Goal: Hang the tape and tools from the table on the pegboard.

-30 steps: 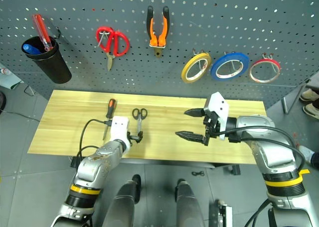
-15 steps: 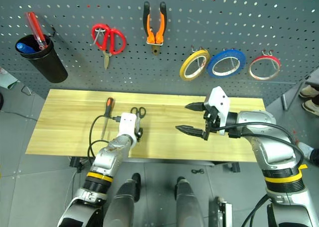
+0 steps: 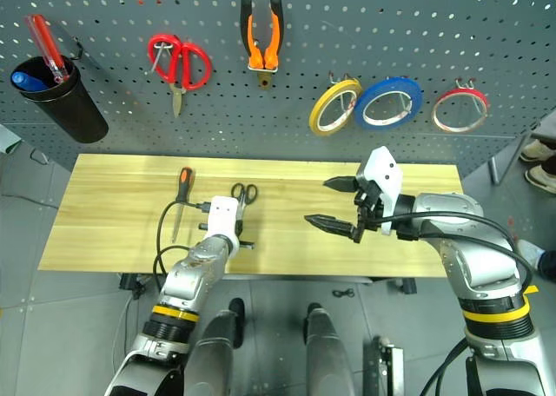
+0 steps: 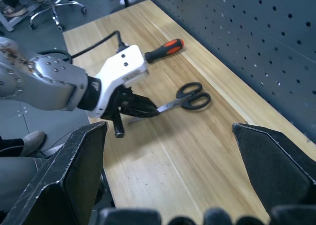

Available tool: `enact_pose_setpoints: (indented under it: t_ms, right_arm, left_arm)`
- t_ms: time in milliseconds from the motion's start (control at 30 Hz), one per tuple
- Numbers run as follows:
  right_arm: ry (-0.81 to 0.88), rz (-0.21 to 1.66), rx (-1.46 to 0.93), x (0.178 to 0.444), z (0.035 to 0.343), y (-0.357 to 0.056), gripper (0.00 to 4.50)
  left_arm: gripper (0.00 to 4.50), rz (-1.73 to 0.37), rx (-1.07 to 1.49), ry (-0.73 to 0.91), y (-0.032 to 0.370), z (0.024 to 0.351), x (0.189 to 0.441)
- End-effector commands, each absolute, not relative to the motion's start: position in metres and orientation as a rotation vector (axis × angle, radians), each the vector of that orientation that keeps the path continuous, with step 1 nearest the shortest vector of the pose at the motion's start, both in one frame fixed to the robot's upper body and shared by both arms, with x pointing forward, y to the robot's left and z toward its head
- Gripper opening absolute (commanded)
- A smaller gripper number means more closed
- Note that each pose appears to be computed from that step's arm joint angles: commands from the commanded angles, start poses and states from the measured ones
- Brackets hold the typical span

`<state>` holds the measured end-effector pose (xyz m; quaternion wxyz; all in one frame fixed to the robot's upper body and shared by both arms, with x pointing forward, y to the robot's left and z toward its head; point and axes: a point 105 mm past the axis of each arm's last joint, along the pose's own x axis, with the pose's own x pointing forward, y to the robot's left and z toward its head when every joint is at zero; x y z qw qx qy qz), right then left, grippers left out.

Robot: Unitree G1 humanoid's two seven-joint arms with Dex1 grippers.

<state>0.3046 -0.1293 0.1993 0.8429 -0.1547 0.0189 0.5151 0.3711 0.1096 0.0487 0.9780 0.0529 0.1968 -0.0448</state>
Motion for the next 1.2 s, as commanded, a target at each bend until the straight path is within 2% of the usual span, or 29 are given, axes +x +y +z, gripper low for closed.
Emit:
enact_pose_setpoints:
  t_ms: [33,200,333,500,667,833,967,1200]
  right_arm:
    - [-0.029,1.098,-0.328,0.297,0.212,-0.126,4.50]
    - [-0.100,1.133,-0.337,0.285,0.226,-0.118,4.50]
    - [-0.247,1.143,-0.277,0.280,0.269,-0.106,4.50]
    - [-0.404,1.085,-0.195,0.284,0.324,-0.099,4.50]
    - [-0.516,1.069,-0.167,0.282,0.360,-0.090,4.50]
    - [-0.550,1.087,-0.155,0.281,0.368,-0.084,4.50]
    - [-0.561,1.093,-0.162,0.281,0.369,-0.082,4.50]
    - [-0.564,1.098,-0.167,0.280,0.370,-0.081,4.50]
  left_arm:
    - [0.04,-0.136,0.123,0.317,0.115,0.064,0.360]
    - [0.04,-0.224,0.243,0.139,0.130,0.101,0.326]
    - [0.04,-0.267,0.256,-0.124,0.133,0.159,0.295]
    - [0.04,-0.274,0.274,-0.337,0.128,0.207,0.275]
    - [0.04,-0.175,0.268,-0.446,0.137,0.240,0.278]
    - [0.04,-0.078,0.303,-0.560,0.147,0.276,0.285]
    - [0.04,-0.047,0.318,-0.573,0.150,0.283,0.288]
    - [0.04,-0.030,0.317,-0.536,0.153,0.275,0.287]
